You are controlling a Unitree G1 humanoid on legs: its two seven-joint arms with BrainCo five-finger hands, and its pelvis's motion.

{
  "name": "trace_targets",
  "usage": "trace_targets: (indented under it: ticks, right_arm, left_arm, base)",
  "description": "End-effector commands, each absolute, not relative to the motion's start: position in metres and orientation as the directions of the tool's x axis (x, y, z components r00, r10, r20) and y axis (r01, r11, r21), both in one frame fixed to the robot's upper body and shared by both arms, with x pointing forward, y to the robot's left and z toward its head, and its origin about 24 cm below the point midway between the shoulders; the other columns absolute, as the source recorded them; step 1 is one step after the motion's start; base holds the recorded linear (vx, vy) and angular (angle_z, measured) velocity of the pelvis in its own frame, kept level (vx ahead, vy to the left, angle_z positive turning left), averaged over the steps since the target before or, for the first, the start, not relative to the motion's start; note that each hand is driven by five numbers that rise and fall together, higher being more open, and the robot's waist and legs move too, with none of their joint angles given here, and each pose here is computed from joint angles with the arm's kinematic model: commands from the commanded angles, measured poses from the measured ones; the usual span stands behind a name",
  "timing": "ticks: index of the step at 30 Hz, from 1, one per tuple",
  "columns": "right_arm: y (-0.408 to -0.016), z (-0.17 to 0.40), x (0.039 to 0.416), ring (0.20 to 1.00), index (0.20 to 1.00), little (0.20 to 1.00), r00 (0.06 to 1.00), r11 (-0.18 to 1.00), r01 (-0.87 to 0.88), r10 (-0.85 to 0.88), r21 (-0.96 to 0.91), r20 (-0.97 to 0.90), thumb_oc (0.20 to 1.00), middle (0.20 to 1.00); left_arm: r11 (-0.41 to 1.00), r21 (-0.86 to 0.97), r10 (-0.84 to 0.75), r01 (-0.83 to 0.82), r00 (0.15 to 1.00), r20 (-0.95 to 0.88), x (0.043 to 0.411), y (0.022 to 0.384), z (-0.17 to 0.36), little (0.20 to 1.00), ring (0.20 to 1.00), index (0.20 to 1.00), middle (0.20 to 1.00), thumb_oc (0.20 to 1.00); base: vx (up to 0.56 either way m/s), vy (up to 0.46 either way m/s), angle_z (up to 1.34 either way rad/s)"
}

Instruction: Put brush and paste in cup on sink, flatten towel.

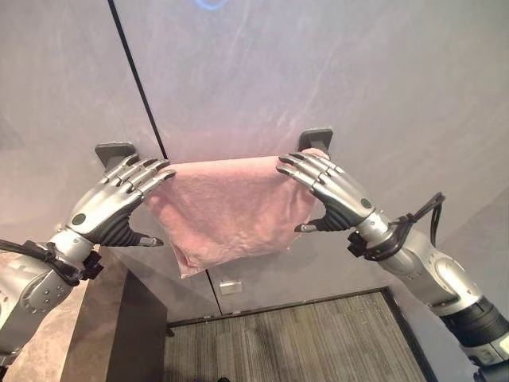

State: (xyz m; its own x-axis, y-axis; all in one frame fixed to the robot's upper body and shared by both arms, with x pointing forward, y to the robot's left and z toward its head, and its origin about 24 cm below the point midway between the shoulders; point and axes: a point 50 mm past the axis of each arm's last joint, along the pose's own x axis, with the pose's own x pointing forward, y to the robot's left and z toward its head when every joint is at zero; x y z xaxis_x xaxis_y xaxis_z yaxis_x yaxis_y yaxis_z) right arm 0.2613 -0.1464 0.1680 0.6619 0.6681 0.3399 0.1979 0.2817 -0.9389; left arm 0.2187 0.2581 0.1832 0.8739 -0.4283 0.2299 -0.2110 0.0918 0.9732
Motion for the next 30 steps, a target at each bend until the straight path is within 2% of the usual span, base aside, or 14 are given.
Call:
trace_targets:
  ticks: [1, 9, 12, 13, 15, 16, 18, 20, 21, 23, 24, 26, 29, 30]
  right_arm:
    - [-0.173, 0.154, 0.274, 1.000, 1.000, 1.000, 0.785, 0.268, 0.155, 0.551, -0.951, 0.283, 1.000, 1.000]
    - [-0.168, 0.153, 0.281, 1.000, 1.000, 1.000, 0.788, 0.292, 0.149, 0.542, -0.945, 0.292, 1.000, 1.000]
    - [-0.160, 0.155, 0.286, 1.000, 1.000, 1.000, 0.785, 0.436, 0.113, 0.512, -0.893, 0.350, 1.000, 1.000]
    - [-0.160, 0.156, 0.286, 1.000, 1.000, 1.000, 0.785, 0.437, 0.114, 0.511, -0.892, 0.350, 1.000, 1.000]
    - [-0.153, 0.162, 0.289, 1.000, 1.000, 1.000, 0.769, 0.519, 0.109, 0.497, -0.848, 0.403, 1.000, 1.000]
    - [-0.144, 0.172, 0.290, 1.000, 1.000, 1.000, 0.742, 0.613, 0.096, 0.482, -0.784, 0.467, 1.000, 1.000]
    - [-0.140, 0.180, 0.289, 1.000, 1.000, 1.000, 0.718, 0.657, 0.096, 0.474, -0.748, 0.509, 1.000, 1.000]
    - [-0.132, 0.197, 0.285, 1.000, 1.000, 1.000, 0.659, 0.725, 0.118, 0.453, -0.678, 0.600, 1.000, 1.000]
    - [-0.127, 0.213, 0.276, 1.000, 1.000, 1.000, 0.584, 0.805, 0.141, 0.402, -0.576, 0.705, 1.000, 1.000]
    - [-0.130, 0.228, 0.263, 1.000, 1.000, 1.000, 0.512, 0.855, 0.184, 0.338, -0.485, 0.790, 1.000, 1.000]
    - [-0.130, 0.227, 0.262, 1.000, 1.000, 1.000, 0.512, 0.854, 0.184, 0.339, -0.486, 0.790, 1.000, 1.000]
    - [-0.152, 0.231, 0.239, 1.000, 1.000, 1.000, 0.457, 0.888, 0.279, 0.213, -0.366, 0.864, 1.000, 1.000]
    - [-0.194, 0.209, 0.208, 1.000, 1.000, 1.000, 0.506, 0.821, 0.457, 0.075, -0.341, 0.859, 1.000, 1.000]
    - [-0.194, 0.208, 0.206, 1.000, 1.000, 1.000, 0.511, 0.820, 0.457, 0.075, -0.345, 0.856, 1.000, 1.000]
  left_arm:
    - [0.133, 0.987, -0.252, -0.092, 0.960, 0.124, 0.226, 0.289, 0.149, 1.000, 1.000, 1.000, 1.000, 1.000]
    - [0.260, 0.961, -0.217, -0.091, 0.965, 0.150, 0.236, 0.285, 0.135, 1.000, 1.000, 1.000, 1.000, 1.000]
    - [0.363, 0.922, -0.178, -0.133, 0.962, 0.209, 0.246, 0.279, 0.128, 1.000, 1.000, 1.000, 1.000, 1.000]
    - [0.363, 0.922, -0.178, -0.135, 0.961, 0.210, 0.247, 0.279, 0.128, 1.000, 1.000, 1.000, 1.000, 1.000]
    - [0.374, 0.914, -0.174, -0.158, 0.956, 0.237, 0.253, 0.275, 0.129, 1.000, 1.000, 1.000, 1.000, 1.000]
    - [0.397, 0.895, -0.175, -0.201, 0.941, 0.288, 0.257, 0.270, 0.133, 1.000, 1.000, 1.000, 1.000, 1.000]
    - [0.405, 0.886, -0.175, -0.227, 0.932, 0.318, 0.259, 0.268, 0.137, 1.000, 1.000, 1.000, 1.000, 1.000]
    - [0.436, 0.846, -0.151, -0.307, 0.902, 0.405, 0.261, 0.265, 0.145, 1.000, 1.000, 1.000, 1.000, 1.000]
    - [0.483, 0.759, -0.085, -0.438, 0.839, 0.538, 0.260, 0.263, 0.156, 1.000, 1.000, 1.000, 1.000, 1.000]
    - [0.499, 0.664, -0.023, -0.558, 0.757, 0.653, 0.252, 0.264, 0.166, 1.000, 1.000, 1.000, 1.000, 1.000]
    - [0.497, 0.663, -0.021, -0.560, 0.756, 0.654, 0.251, 0.264, 0.166, 1.000, 1.000, 1.000, 1.000, 1.000]
    - [0.524, 0.534, 0.125, -0.664, 0.680, 0.722, 0.227, 0.274, 0.163, 1.000, 1.000, 1.000, 1.000, 1.000]
    - [0.544, 0.507, 0.243, -0.668, 0.704, 0.667, 0.190, 0.283, 0.137, 1.000, 1.000, 1.000, 1.000, 1.000]
    - [0.547, 0.512, 0.241, -0.662, 0.710, 0.662, 0.188, 0.282, 0.136, 1.000, 1.000, 1.000, 1.000, 1.000]
  base:
    - [0.00, 0.000, 0.00]
    - [0.00, 0.000, 0.00]
    - [0.00, 0.000, 0.00]
    - [0.00, 0.000, 0.00]
    - [-0.03, 0.007, 0.00]
    - [-0.05, 0.013, 0.01]
    - [-0.02, 0.004, 0.01]
    - [0.00, 0.000, 0.00]
    - [-0.04, 0.009, 0.00]
    - [-0.03, 0.006, -0.01]
    - [-0.01, 0.011, -0.04]
    - [-0.02, 0.020, -0.06]
    - [0.00, 0.012, -0.12]
    - [0.00, -0.011, -0.13]
